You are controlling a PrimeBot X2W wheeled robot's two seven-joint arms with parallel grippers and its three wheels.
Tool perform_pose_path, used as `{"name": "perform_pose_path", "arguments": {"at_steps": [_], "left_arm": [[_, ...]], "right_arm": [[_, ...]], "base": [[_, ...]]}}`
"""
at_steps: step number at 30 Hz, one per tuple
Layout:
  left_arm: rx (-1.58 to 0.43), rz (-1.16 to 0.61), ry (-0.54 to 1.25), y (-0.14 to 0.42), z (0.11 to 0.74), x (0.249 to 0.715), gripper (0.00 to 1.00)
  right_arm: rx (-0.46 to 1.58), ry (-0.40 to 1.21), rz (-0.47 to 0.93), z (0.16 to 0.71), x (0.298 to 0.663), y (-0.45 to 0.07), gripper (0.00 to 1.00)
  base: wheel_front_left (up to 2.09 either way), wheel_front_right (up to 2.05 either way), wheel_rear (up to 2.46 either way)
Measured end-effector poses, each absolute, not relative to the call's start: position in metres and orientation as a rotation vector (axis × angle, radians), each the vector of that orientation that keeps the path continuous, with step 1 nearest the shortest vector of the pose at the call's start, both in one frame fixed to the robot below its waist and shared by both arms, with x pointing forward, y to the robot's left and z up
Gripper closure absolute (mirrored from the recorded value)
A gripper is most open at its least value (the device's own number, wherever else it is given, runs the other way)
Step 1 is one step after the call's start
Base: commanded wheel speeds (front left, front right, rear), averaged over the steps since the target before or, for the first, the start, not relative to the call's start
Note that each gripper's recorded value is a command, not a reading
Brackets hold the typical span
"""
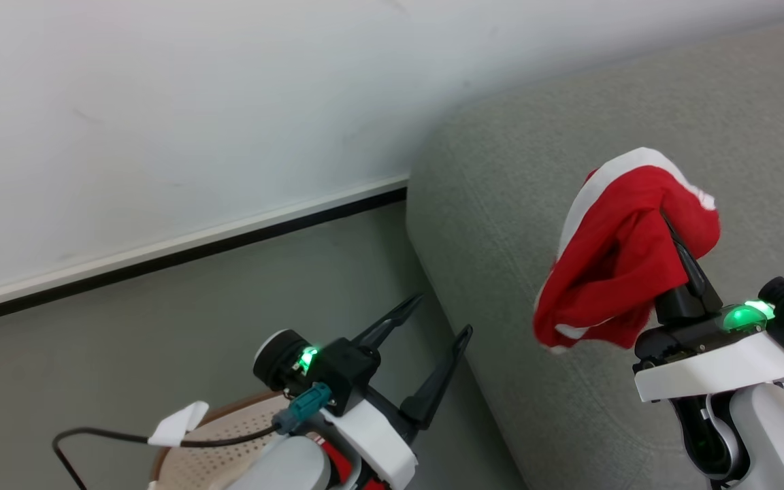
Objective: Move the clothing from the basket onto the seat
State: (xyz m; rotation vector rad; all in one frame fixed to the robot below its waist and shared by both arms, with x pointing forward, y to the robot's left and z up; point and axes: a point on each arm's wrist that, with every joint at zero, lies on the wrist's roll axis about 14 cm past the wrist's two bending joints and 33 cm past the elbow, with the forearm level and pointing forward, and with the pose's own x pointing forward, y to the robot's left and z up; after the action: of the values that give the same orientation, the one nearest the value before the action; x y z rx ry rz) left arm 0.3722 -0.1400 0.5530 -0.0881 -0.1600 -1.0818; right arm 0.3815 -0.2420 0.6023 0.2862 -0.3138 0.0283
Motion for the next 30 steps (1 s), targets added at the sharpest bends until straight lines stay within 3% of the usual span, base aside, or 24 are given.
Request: {"name": "perform_pose_path", "arguments": {"at_steps": [18, 30], "left_arm": [[-0.120, -1.251, -0.126, -0.188, 0.526, 0.367, 0.00], [-0.132, -1.288, -0.157, -0.188, 0.505, 0.401, 0.00]], "right_arm": [[0.245, -0.313, -0.168, 0.595, 0.358, -0.297, 1.00], [0.165, -0.283, -0.248, 0.587, 0.415, -0.343, 1.00]], "base": [[0.00, 0.00, 0.00], [0.00, 0.00, 0.00]]}}
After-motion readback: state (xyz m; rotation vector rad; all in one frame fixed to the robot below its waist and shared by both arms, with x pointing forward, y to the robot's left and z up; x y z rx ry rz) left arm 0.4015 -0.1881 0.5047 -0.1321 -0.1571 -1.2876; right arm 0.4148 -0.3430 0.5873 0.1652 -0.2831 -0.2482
